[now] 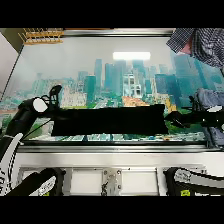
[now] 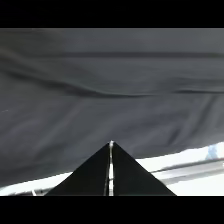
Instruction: Fold the clothes and pants, and hang the long-sleeved shirts on hangers.
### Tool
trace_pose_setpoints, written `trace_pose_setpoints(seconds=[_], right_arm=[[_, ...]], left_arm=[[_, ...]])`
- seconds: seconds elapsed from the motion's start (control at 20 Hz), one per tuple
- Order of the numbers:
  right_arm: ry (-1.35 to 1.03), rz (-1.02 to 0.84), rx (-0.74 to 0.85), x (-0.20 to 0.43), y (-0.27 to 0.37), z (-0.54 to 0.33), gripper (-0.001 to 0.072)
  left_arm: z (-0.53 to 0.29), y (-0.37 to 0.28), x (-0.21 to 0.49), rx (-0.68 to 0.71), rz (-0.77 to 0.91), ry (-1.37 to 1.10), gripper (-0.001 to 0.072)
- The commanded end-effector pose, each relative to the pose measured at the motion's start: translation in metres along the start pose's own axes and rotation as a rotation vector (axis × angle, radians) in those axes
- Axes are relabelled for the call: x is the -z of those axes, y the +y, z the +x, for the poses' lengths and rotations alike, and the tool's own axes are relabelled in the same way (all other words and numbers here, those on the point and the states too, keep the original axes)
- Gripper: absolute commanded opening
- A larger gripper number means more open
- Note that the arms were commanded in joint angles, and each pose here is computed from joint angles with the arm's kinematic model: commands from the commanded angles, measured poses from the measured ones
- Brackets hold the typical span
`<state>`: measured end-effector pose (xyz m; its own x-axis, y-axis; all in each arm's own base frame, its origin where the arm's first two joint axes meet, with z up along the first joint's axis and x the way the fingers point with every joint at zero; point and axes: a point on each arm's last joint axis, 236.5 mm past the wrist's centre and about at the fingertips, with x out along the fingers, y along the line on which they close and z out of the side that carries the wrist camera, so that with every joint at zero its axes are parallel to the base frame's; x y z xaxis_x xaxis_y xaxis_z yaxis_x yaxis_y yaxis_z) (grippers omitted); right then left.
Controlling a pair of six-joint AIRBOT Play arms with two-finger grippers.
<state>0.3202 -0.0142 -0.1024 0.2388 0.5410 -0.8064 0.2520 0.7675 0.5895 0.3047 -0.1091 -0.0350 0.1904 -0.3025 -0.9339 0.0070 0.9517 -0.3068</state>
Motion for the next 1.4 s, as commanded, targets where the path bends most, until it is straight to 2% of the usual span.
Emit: trace_pose_setpoints(seconds=[0.0,0.15,0.2,0.3,0.35,0.4,0.5,0.65,0.75,1.0,1.35], right_arm=[[0.033,-0.001,-0.118,0.002,0.031,0.03,0.065],[0.09,-0.064,-0.122,0.015,0.055,0.051,0.0648],[0.098,-0.079,-0.116,0.018,0.06,0.056,0.0604],[0.105,-0.105,-0.109,0.02,0.066,0.062,0.0194],[0.103,-0.11,-0.108,0.02,0.067,0.062,0.0048],[0.098,-0.112,-0.108,0.02,0.069,0.06,0.0011],[0.089,-0.113,-0.077,0.017,0.067,0.047,0.001],[0.113,-0.195,0.1,0.015,0.054,0.0,0.0009],[0.119,-0.258,0.174,0.012,0.063,-0.038,0.0009],[0.082,-0.325,0.17,0.011,0.131,-0.112,0.0009],[0.089,-0.496,0.141,0.034,0.227,-0.132,0.0009]], left_arm=[[0.015,-0.038,0.001,0.02,0.09,0.035,0.0006],[0.03,-0.058,-0.002,0.026,0.137,0.071,0.0006],[0.036,-0.064,-0.003,0.026,0.15,0.085,0.0006],[0.047,-0.072,-0.002,0.025,0.171,0.109,0.0006],[0.052,-0.075,-0.001,0.025,0.181,0.114,0.0006],[0.057,-0.078,0.0,0.025,0.188,0.116,0.0006],[0.067,-0.081,0.004,0.02,0.184,0.132,0.0006],[0.084,-0.091,0.009,0.025,0.182,0.136,0.0006],[0.096,-0.115,0.012,0.086,0.158,0.128,0.0006],[0.12,-0.168,0.021,0.209,0.102,0.102,0.0006],[0.138,-0.221,0.027,0.27,0.163,0.119,0.0006]])
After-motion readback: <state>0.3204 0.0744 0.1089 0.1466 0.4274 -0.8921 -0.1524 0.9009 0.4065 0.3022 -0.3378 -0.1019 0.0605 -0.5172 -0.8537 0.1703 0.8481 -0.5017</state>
